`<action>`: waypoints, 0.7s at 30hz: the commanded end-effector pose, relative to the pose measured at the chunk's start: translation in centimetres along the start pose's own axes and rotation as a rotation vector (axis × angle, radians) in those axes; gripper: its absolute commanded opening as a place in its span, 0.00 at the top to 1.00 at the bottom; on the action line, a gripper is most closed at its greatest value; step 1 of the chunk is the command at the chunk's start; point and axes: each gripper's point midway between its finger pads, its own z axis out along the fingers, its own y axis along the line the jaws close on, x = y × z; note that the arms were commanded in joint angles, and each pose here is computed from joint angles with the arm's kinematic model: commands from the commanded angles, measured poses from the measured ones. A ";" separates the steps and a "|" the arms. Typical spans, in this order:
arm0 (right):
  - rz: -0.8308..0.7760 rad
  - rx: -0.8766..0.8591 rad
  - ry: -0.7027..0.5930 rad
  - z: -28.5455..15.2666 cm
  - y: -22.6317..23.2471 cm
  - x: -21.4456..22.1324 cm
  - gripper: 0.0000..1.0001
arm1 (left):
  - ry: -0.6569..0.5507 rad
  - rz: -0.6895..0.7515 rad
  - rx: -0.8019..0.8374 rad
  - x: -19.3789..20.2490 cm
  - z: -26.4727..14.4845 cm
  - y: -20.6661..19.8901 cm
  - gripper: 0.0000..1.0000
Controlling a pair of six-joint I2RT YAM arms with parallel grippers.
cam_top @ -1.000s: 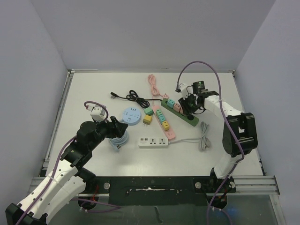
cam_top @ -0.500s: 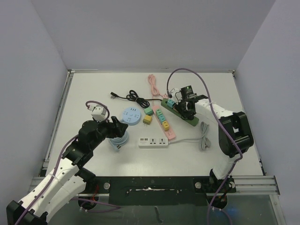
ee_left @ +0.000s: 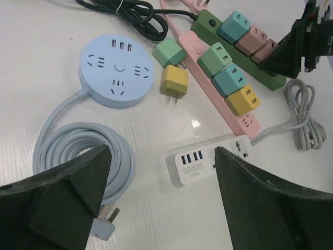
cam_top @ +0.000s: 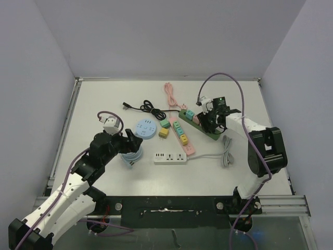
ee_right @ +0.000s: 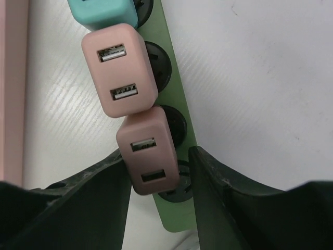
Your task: Insert the plug
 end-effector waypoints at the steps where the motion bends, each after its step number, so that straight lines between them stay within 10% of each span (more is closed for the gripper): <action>1: 0.020 0.016 -0.181 -2.9 -0.3 -4.4 0.55 | -0.072 0.009 0.008 -2.8 -0.1 -0.9 0.18; 11: -0.051 -0.042 -0.144 -1.3 0.5 -4.4 0.68 | -0.069 0.006 0.020 -2.5 -0.4 -0.9 0.17; 15: -0.076 -0.034 -0.036 -0.3 -0.2 -1.7 0.97 | -0.062 0.002 0.033 -2.3 -0.4 -1.1 0.17; 21: -0.065 -0.107 0.217 1.4 -1.7 6.0 1.00 | -0.028 0.013 0.064 -1.7 -0.3 -1.7 0.18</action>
